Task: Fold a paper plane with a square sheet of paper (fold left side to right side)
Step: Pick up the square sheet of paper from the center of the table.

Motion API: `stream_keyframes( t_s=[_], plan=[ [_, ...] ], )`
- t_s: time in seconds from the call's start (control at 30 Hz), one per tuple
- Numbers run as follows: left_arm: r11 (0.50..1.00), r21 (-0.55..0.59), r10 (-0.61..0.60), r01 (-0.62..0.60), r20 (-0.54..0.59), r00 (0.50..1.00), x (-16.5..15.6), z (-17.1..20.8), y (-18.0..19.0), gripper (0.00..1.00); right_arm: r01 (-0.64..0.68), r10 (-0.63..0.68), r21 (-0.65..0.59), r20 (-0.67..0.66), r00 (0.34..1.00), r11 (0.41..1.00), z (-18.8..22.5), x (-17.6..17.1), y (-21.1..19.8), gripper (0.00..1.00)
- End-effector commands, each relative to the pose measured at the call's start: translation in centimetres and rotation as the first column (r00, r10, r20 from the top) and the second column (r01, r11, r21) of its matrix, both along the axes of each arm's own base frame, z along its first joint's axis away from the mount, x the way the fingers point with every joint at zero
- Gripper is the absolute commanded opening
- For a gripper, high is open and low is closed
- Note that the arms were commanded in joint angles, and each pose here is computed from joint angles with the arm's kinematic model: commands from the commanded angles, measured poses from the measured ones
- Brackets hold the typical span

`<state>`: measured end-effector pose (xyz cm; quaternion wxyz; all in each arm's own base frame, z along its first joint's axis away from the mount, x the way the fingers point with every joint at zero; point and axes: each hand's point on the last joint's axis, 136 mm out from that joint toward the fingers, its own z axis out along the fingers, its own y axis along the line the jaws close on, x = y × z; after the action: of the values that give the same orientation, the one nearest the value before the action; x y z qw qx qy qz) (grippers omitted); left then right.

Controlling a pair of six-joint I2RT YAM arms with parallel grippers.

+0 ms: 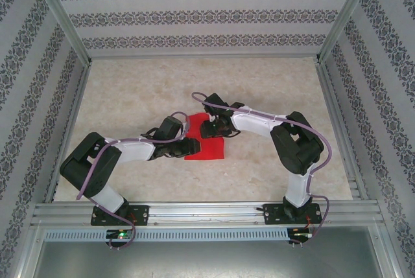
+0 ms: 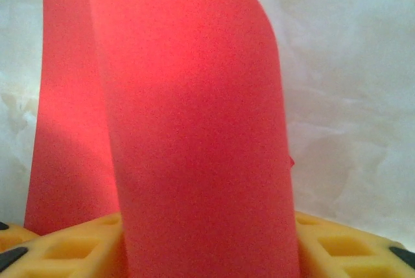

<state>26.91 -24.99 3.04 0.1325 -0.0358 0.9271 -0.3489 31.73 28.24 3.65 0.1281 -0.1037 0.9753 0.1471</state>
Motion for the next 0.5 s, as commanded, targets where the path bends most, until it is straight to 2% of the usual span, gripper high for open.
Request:
stream_keyframes(
  t_s=[0.0,0.2,0.47],
  plan=[
    [1.000,-0.018,0.012,-0.012,0.029,0.999,0.7,1.2,0.5,0.45,-0.026,0.026,-0.003,-0.057,0.998,1.000,-0.9,-1.5,0.0,0.48],
    [0.996,-0.082,0.038,-0.033,0.055,0.998,1.3,3.6,0.8,0.51,-0.031,0.035,0.052,-0.060,0.998,0.998,0.2,-1.8,0.2,0.33],
    [0.980,-0.176,0.122,-0.094,0.154,0.981,2.9,8.4,4.6,0.65,-0.041,0.045,0.253,-0.013,0.999,0.967,4.5,-2.2,1.1,0.29]
  ],
)
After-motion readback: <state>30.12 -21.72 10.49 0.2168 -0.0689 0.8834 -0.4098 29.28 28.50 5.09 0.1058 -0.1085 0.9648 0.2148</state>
